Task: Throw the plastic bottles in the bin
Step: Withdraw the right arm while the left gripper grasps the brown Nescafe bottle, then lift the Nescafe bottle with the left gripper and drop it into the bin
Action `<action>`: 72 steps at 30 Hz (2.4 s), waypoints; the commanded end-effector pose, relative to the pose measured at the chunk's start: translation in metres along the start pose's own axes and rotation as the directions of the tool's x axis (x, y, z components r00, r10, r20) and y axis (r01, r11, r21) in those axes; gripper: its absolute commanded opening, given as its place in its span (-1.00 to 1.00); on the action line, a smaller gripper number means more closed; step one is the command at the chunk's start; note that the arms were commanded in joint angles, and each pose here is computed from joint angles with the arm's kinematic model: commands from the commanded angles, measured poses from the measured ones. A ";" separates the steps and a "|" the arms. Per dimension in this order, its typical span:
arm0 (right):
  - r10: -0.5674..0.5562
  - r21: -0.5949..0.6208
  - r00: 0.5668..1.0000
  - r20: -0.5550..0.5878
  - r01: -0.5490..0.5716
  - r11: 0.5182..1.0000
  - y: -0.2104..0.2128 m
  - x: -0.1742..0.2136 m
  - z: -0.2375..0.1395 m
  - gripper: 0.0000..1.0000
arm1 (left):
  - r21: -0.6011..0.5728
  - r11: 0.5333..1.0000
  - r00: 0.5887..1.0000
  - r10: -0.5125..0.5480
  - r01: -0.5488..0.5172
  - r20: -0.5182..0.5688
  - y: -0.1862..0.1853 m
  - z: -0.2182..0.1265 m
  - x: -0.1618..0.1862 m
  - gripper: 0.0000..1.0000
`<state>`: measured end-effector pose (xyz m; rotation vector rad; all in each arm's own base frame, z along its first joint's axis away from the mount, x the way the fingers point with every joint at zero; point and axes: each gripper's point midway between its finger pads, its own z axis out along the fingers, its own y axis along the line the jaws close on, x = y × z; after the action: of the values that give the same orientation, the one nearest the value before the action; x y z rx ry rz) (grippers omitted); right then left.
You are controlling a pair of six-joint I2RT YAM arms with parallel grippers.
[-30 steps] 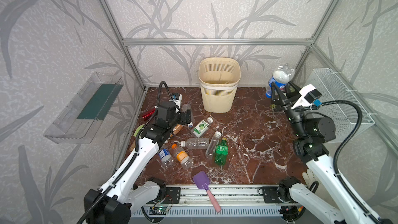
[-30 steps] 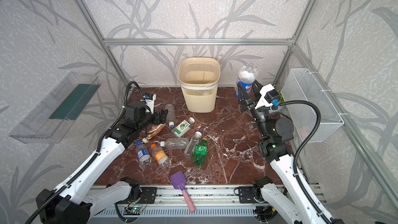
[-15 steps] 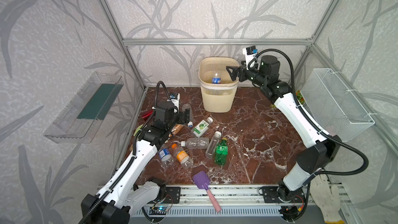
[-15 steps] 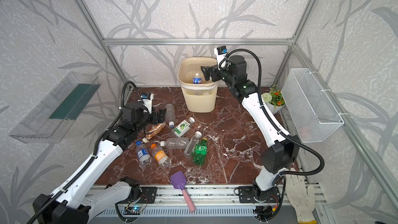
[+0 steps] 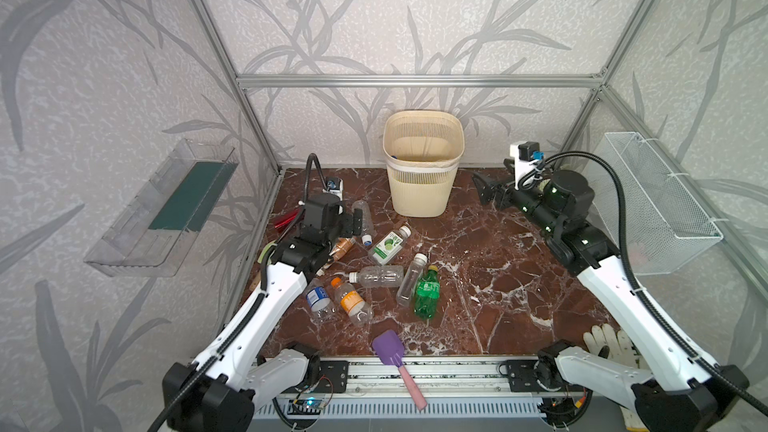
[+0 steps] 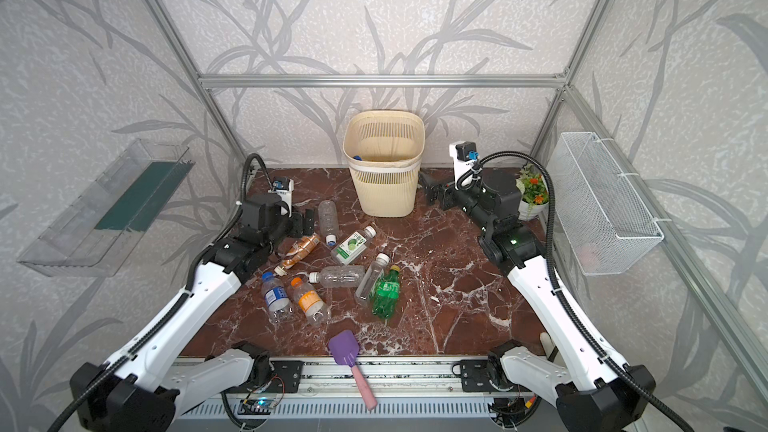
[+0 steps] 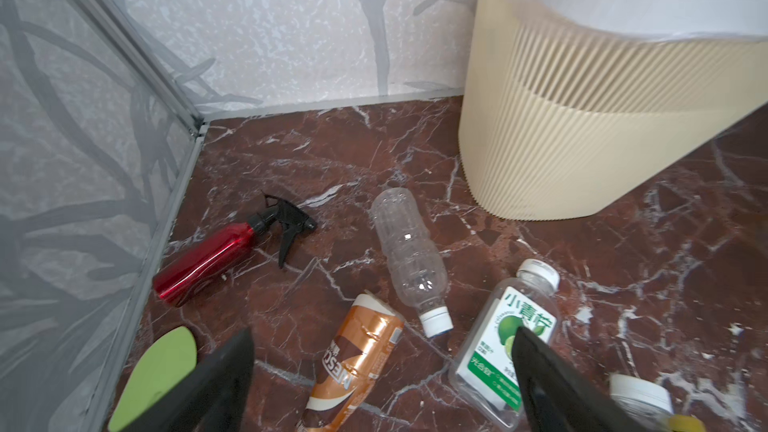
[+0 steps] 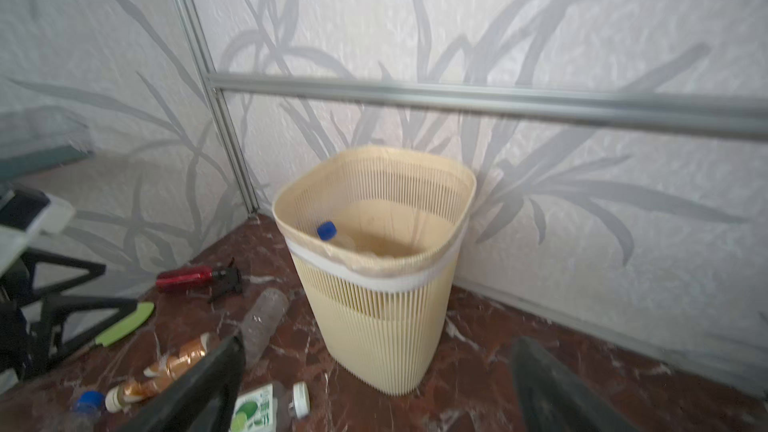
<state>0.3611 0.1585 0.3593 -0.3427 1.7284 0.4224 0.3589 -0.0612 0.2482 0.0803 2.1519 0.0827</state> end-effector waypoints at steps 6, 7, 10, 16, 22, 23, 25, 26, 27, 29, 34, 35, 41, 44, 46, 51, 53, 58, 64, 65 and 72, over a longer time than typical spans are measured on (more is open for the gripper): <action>0.129 0.046 0.982 -0.137 -0.124 0.991 -0.022 0.086 0.008 1.00 | 0.159 0.962 0.902 0.263 -0.221 -0.343 -0.012 0.039 0.080 0.95; 0.141 0.044 0.980 -0.140 -0.136 0.990 -0.025 0.089 0.008 1.00 | 0.171 0.958 0.893 0.276 -0.229 -0.355 -0.012 0.041 0.086 0.96; 0.161 0.027 0.977 -0.142 -0.159 0.987 -0.028 0.095 0.010 1.00 | 0.182 0.947 0.872 0.317 -0.266 -0.372 -0.004 0.045 0.100 0.96; 0.210 0.006 0.966 -0.147 -0.212 0.977 -0.033 0.110 0.017 0.99 | 0.200 0.952 0.870 0.294 -0.231 -0.395 0.008 0.057 0.112 0.96; 0.245 -0.019 0.955 -0.168 -0.252 0.968 -0.033 0.120 0.028 0.97 | 0.283 0.935 0.846 0.323 -0.215 -0.424 -0.007 0.074 0.125 0.90; 0.250 -0.020 0.954 -0.166 -0.256 0.966 -0.034 0.121 0.029 0.97 | 0.290 0.931 0.838 0.334 -0.222 -0.431 -0.007 0.076 0.130 0.90; 0.253 -0.020 0.954 -0.164 -0.259 0.966 -0.034 0.122 0.029 0.96 | 0.304 0.925 0.824 0.349 -0.227 -0.446 -0.007 0.078 0.140 0.90; 0.255 -0.018 0.953 -0.164 -0.262 0.965 -0.035 0.122 0.029 0.96 | 0.307 0.924 0.822 0.351 -0.227 -0.448 -0.008 0.080 0.144 0.90; 0.256 -0.018 0.953 -0.164 -0.263 0.965 -0.036 0.122 0.029 0.96 | 0.311 0.923 0.820 0.353 -0.226 -0.451 -0.008 0.081 0.146 0.90; 0.256 -0.016 0.953 -0.161 -0.262 0.965 -0.038 0.122 0.029 0.96 | 0.289 0.932 0.812 0.339 -0.220 -0.475 -0.002 0.088 0.150 0.90; 0.275 -0.018 0.948 -0.161 -0.281 0.960 -0.041 0.125 0.033 0.95 | 0.268 0.944 0.805 0.310 -0.195 -0.506 0.004 0.107 0.152 0.84; 0.278 -0.021 0.947 -0.163 -0.285 0.958 -0.041 0.127 0.035 0.95 | 0.267 0.942 0.800 0.317 -0.203 -0.510 0.005 0.111 0.153 0.81; 0.295 -0.011 0.941 -0.166 -0.300 0.954 -0.045 0.129 0.039 0.94 | 0.314 0.924 0.770 0.360 -0.217 -0.527 -0.001 0.125 0.163 0.40; 0.296 -0.001 0.939 -0.172 -0.301 0.954 -0.047 0.131 0.040 0.94 | 0.323 0.920 0.772 0.367 -0.221 -0.519 -0.001 0.126 0.160 0.17; 0.298 0.002 0.938 -0.175 -0.302 0.953 -0.048 0.133 0.041 0.94 | 0.311 0.922 0.778 0.367 -0.230 -0.511 0.001 0.123 0.159 0.08; 0.313 0.006 0.932 -0.181 -0.317 0.948 -0.048 0.135 0.043 0.92 | 0.265 0.931 0.804 0.353 -0.251 -0.478 0.009 0.113 0.145 0.00; 0.317 0.002 0.931 -0.179 -0.322 0.947 -0.048 0.135 0.043 0.92 | 0.237 0.939 0.831 0.335 -0.251 -0.445 0.012 0.104 0.131 -0.01; 0.332 -0.003 0.924 -0.190 -0.339 0.941 -0.047 0.135 0.046 0.90 | 0.164 0.960 0.925 0.264 -0.226 -0.272 0.018 0.069 0.080 -0.01; 0.338 -0.020 0.920 -0.200 -0.349 0.937 -0.043 0.131 0.049 0.88 | 0.107 0.992 0.986 0.056 -0.073 0.155 0.021 0.009 -0.019 0.03; 0.340 -0.021 0.919 -0.200 -0.351 0.936 -0.042 0.130 0.049 0.87 | 0.119 0.992 0.972 0.002 -0.031 0.235 0.022 -0.004 -0.035 0.04; 0.259 -0.020 0.939 -0.227 -0.271 0.962 -0.023 0.123 0.044 0.87 | 0.296 0.953 0.740 -0.246 0.067 0.626 0.017 -0.099 -0.102 0.09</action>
<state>0.3905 0.1497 0.2056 -0.1367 2.0273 0.6824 0.3447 -0.0476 0.3327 0.0956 1.6683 -0.1631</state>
